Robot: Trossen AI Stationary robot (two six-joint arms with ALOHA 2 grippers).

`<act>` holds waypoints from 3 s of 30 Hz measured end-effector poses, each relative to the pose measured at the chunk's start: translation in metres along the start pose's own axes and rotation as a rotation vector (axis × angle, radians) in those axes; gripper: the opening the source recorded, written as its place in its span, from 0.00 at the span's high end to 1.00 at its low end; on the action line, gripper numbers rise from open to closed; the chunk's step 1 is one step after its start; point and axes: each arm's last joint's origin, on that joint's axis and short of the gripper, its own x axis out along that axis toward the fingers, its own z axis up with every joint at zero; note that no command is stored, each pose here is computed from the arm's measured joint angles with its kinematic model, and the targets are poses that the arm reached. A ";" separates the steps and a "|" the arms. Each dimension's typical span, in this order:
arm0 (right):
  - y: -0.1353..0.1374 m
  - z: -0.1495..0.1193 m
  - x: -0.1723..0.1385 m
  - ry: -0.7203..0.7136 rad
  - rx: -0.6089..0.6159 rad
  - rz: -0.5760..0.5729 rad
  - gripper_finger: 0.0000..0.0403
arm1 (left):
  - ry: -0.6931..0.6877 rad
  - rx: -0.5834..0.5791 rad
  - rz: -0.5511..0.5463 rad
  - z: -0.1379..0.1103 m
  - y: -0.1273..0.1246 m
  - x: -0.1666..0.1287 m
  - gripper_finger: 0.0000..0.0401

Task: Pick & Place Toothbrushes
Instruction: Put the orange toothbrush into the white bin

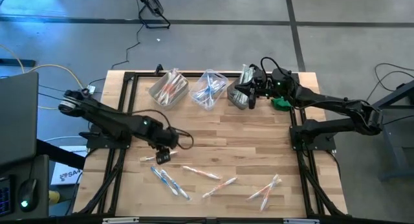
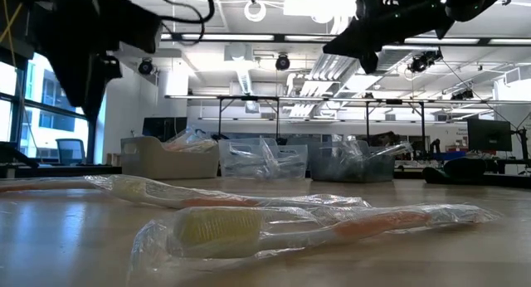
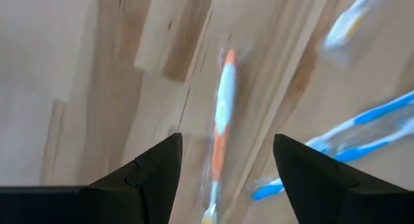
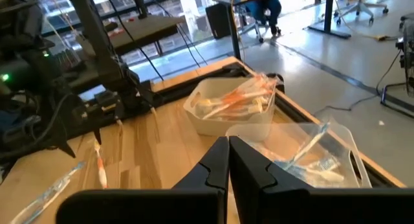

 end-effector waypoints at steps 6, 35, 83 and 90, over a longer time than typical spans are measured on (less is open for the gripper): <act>0.000 -0.002 0.000 0.025 -0.025 -0.004 0.99 | 0.080 0.051 0.048 -0.005 -0.012 0.019 0.42; -0.001 -0.004 0.000 0.038 -0.022 -0.007 0.99 | 0.148 0.095 0.022 -0.026 -0.009 0.080 0.42; -0.001 -0.004 0.000 0.040 -0.022 -0.006 0.99 | 0.223 0.084 -0.103 -0.002 0.053 0.090 0.97; -0.001 -0.004 0.000 0.041 -0.022 -0.003 0.99 | 0.191 0.066 -0.124 0.007 0.067 0.081 0.97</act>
